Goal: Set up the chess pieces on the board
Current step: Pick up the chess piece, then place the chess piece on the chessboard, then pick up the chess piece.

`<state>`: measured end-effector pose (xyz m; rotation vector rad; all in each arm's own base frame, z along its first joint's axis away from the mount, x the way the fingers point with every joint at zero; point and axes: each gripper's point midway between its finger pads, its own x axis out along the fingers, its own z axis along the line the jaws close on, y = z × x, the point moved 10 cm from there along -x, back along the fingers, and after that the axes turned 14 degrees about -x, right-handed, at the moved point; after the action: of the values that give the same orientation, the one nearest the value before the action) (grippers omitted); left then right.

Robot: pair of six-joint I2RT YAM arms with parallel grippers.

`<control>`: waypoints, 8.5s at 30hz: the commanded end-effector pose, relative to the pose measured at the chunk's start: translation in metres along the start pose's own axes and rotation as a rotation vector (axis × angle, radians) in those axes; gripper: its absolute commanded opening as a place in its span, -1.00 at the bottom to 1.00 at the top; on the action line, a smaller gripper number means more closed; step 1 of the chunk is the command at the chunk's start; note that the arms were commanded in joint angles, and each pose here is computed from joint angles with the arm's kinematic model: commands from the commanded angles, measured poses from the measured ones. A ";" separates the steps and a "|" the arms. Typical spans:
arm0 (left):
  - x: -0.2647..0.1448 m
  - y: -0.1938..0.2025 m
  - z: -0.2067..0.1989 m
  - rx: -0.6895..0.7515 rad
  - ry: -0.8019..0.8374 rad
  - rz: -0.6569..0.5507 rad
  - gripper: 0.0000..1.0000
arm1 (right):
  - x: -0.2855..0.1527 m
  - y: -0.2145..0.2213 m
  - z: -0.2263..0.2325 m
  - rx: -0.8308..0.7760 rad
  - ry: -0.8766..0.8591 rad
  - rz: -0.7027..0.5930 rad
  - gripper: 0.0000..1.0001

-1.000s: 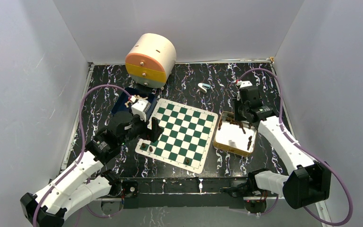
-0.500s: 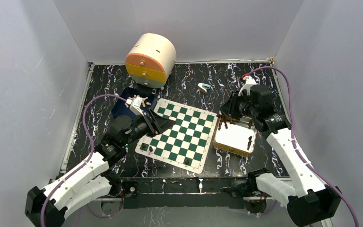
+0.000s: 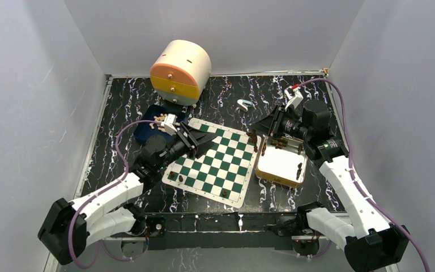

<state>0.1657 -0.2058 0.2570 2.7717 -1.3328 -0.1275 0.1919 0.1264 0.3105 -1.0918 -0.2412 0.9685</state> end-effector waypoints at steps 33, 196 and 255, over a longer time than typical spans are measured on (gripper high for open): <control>0.041 0.029 -0.009 -0.069 0.209 0.308 0.09 | -0.008 -0.029 0.034 0.069 -0.282 -0.194 -0.88; -0.048 -0.082 0.131 0.671 -1.267 -0.158 -0.86 | -0.009 0.003 0.011 -0.075 -0.099 -0.065 -0.81; 0.011 0.005 -0.029 0.018 0.180 0.312 0.36 | 0.011 -0.017 0.070 -0.059 -0.621 -0.052 -0.85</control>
<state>0.1762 -0.2132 0.2698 2.5374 -1.6716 0.0362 0.1667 0.1733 0.3294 -0.7997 -0.6716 1.2966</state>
